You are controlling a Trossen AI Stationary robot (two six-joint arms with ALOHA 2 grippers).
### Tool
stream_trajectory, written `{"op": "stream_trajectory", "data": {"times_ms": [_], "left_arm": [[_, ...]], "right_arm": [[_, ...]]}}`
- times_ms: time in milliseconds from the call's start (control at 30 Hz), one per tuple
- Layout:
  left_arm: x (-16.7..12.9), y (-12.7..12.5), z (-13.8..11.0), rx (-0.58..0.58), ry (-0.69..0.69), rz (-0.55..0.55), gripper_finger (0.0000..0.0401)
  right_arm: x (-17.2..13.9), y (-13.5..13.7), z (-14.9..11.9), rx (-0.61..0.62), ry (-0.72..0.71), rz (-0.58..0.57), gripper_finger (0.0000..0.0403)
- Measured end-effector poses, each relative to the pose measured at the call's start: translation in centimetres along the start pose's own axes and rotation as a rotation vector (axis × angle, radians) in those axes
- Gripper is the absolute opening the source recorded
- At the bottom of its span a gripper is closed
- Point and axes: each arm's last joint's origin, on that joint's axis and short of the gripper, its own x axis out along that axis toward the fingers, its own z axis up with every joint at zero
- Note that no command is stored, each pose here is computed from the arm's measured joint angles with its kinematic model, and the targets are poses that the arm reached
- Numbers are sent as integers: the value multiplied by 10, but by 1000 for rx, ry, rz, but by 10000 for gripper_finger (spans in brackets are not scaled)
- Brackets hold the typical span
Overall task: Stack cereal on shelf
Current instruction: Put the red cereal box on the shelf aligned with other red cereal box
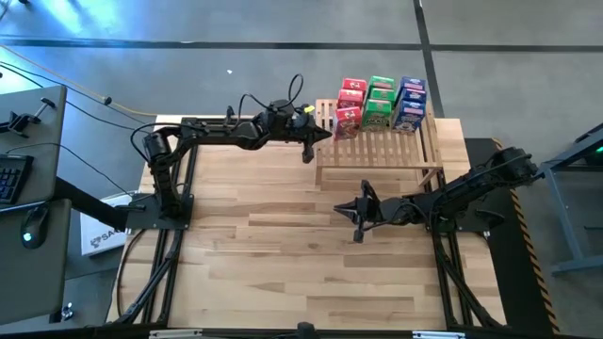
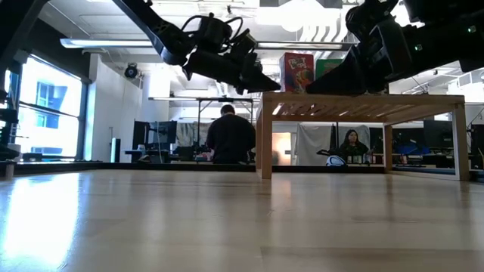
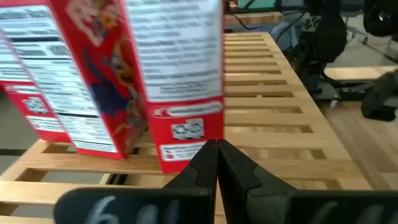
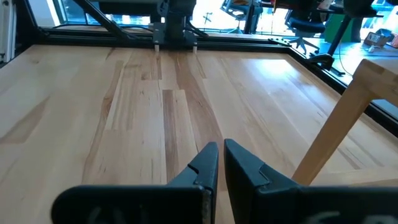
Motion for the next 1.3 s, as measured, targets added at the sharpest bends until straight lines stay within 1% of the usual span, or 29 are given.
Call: {"op": "stream_trajectory", "data": {"times_ms": [133, 267, 367, 500, 633, 767, 933, 1100, 1300], "left_arm": [[2, -6, 0, 27, 5, -14, 0], [2, -7, 3, 33, -11, 0, 0], [2, -6, 2, 32, -3, 33, 0], [1, -4, -2, 35, 2, 118, 0], [-6, -9, -8, 31, -46, 129, 0], [-11, -12, -8, 19, -69, 128, 0], [-10, -17, -8, -23, -72, 72, 0], [-8, -25, -9, -18, -51, 39, 0], [-8, -25, -9, -10, -54, 40, 0]], "right_arm": [[0, 0, 0, -1, 1, 1, 15], [0, 0, -1, -3, 7, 1, 15], [0, 0, -1, -5, 8, 4, 15], [0, 0, -1, -9, 8, 4, 15], [0, 0, -1, -6, 12, 7, 15], [0, 0, -1, -7, 14, 8, 15], [0, 0, -1, -7, 14, 9, 15], [0, 0, -1, -7, 14, 9, 15], [0, 0, -1, -3, 7, 10, 15]]}}
